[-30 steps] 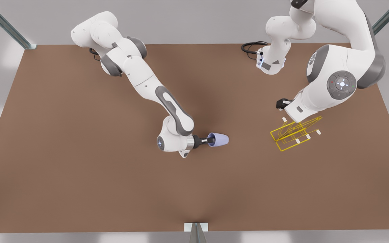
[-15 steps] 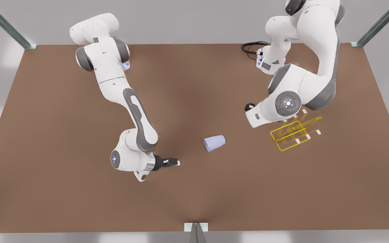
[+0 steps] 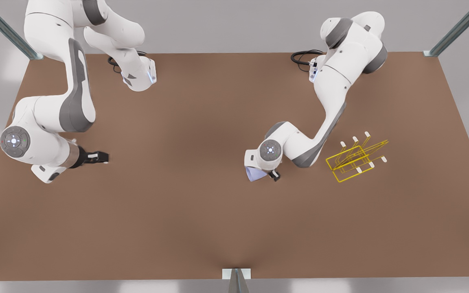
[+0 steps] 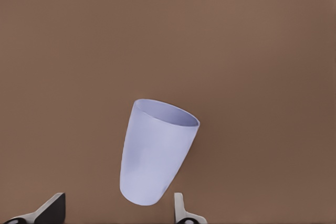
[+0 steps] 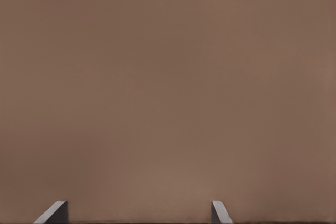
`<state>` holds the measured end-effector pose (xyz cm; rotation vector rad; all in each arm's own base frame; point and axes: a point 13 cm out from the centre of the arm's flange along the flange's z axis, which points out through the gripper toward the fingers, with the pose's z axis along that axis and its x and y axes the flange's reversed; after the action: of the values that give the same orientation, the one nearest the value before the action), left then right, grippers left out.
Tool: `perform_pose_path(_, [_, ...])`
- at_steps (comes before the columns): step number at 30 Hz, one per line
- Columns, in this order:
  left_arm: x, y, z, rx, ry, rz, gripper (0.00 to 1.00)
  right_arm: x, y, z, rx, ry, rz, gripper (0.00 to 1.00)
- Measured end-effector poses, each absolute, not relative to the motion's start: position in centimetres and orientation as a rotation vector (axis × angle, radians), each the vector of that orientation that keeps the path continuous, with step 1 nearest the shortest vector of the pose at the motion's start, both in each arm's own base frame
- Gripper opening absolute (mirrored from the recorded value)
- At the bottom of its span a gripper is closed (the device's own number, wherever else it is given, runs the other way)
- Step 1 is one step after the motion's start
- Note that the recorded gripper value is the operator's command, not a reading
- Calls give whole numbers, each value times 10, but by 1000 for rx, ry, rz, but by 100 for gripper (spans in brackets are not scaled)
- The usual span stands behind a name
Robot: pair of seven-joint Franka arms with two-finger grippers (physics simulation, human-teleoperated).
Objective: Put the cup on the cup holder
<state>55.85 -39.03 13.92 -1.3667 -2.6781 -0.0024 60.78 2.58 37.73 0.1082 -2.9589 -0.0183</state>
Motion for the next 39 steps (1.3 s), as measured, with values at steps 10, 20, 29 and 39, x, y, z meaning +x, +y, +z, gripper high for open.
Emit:
perform_pose_path(10, [546, -398, 120, -1610, -2606, 151, 100, 597, -20, 384, -83, -2910, 36, 100])
perform_pose_path(20, [532, -411, 86, -1777, -2482, 163, 100, 598, -24, 394, -153, -2914, 40, 100])
perform_pose_path(29, [527, -415, 55, -1884, -2403, 146, 100, 593, -35, 395, -205, -2895, 58, 100])
perform_pose_path(39, [535, -402, 38, -1903, -2395, 133, 91, 592, -36, 395, -227, -2889, 64, 100])
